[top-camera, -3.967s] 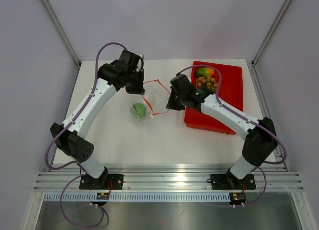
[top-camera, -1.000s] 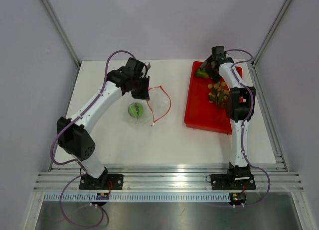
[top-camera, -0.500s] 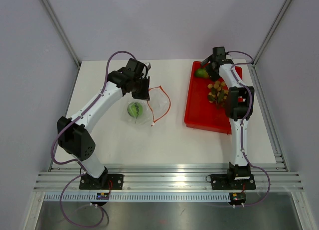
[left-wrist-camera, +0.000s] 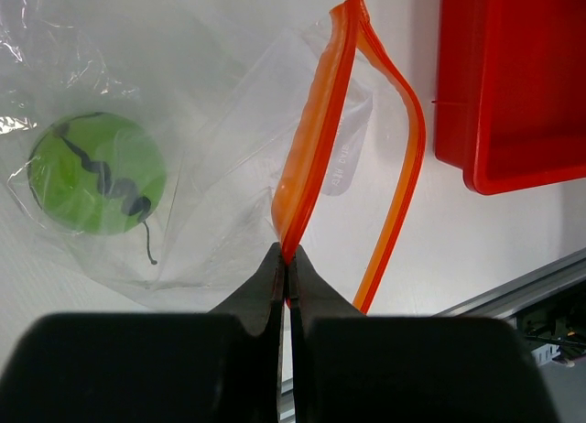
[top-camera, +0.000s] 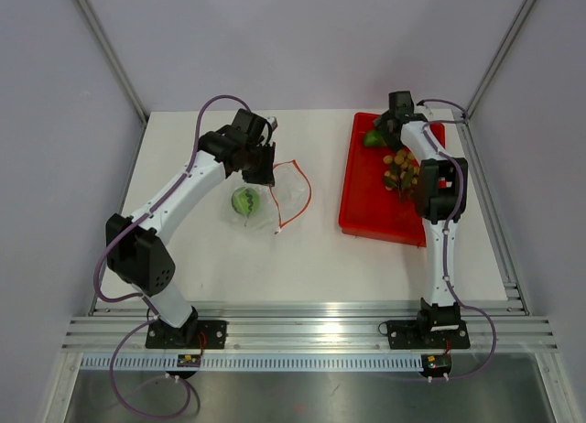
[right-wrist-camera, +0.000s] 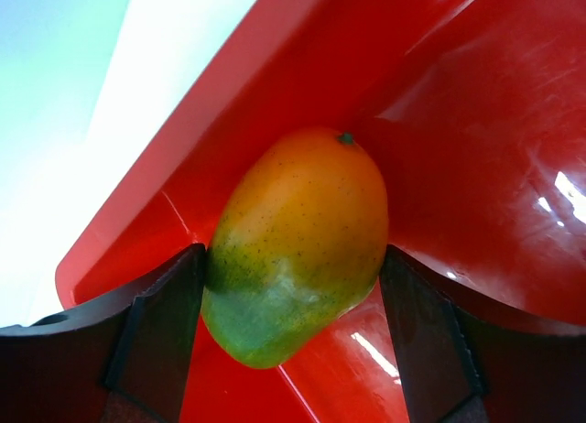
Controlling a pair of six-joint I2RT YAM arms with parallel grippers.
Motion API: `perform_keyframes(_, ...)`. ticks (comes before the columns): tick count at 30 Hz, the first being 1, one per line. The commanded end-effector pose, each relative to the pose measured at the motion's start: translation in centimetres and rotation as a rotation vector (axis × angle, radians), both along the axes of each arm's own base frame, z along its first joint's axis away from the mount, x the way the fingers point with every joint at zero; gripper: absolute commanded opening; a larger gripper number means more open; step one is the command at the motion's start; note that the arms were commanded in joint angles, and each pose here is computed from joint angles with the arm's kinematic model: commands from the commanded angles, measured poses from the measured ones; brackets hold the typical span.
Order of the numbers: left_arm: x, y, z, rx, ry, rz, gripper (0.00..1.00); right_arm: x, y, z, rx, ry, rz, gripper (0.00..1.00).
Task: Place the food in the zip-top bag and seal the zipper
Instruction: Pick up the fake fruit from the bin.
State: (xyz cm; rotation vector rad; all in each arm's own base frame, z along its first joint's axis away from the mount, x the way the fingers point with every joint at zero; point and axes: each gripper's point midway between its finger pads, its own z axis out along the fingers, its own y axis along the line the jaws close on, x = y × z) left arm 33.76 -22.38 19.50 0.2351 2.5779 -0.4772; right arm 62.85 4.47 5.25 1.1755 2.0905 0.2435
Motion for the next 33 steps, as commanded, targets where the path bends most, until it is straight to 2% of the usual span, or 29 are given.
perform_keyframes(1, 0.7, -0.3, 1.7, -0.027, -0.073, -0.009, 0.0, -1.5, -0.7, 0.9, -0.055, 0.028, -0.012, 0.71)
perform_keyframes(4, 0.7, -0.3, 1.8, -0.027, -0.075, -0.008, 0.0, -2.0, -0.4, 1.0, -0.048, 0.03, 0.007, 0.64)
perform_keyframes(5, 0.7, -0.3, 1.9, -0.028, -0.076, -0.006, 0.0, -2.2, -0.4, 1.0, -0.047, 0.026, 0.013, 0.55)
perform_keyframes(6, 0.7, -0.3, 1.9, -0.029, -0.077, -0.008, 0.0, -2.5, -0.2, 1.2, -0.046, 0.016, 0.018, 0.5)
perform_keyframes(9, 0.9, -0.5, 2.0, -0.036, -0.076, -0.006, 0.0, -3.4, 0.2, 1.8, -0.04, 0.006, 0.035, 0.41)
perform_keyframes(14, 1.0, -1.1, 2.0, -0.04, -0.074, -0.016, 0.0, -5.2, 0.8, 3.7, -0.046, -0.029, 0.094, 0.39)
perform_keyframes(18, 0.9, -1.2, 1.7, -0.034, -0.07, -0.023, 0.0, -5.6, 2.8, 6.1, -0.018, -0.132, 0.223, 0.39)
perform_keyframes(26, 1.1, -1.3, 2.2, -0.041, -0.085, -0.015, 0.0, -10.1, 5.2, 7.6, -0.035, -0.128, 0.402, 0.35)
perform_keyframes(33, 1.3, -2.9, 2.0, -0.07, -0.059, -0.021, 0.0, -14.3, 5.1, 10.2, -0.086, -0.142, 0.444, 0.35)
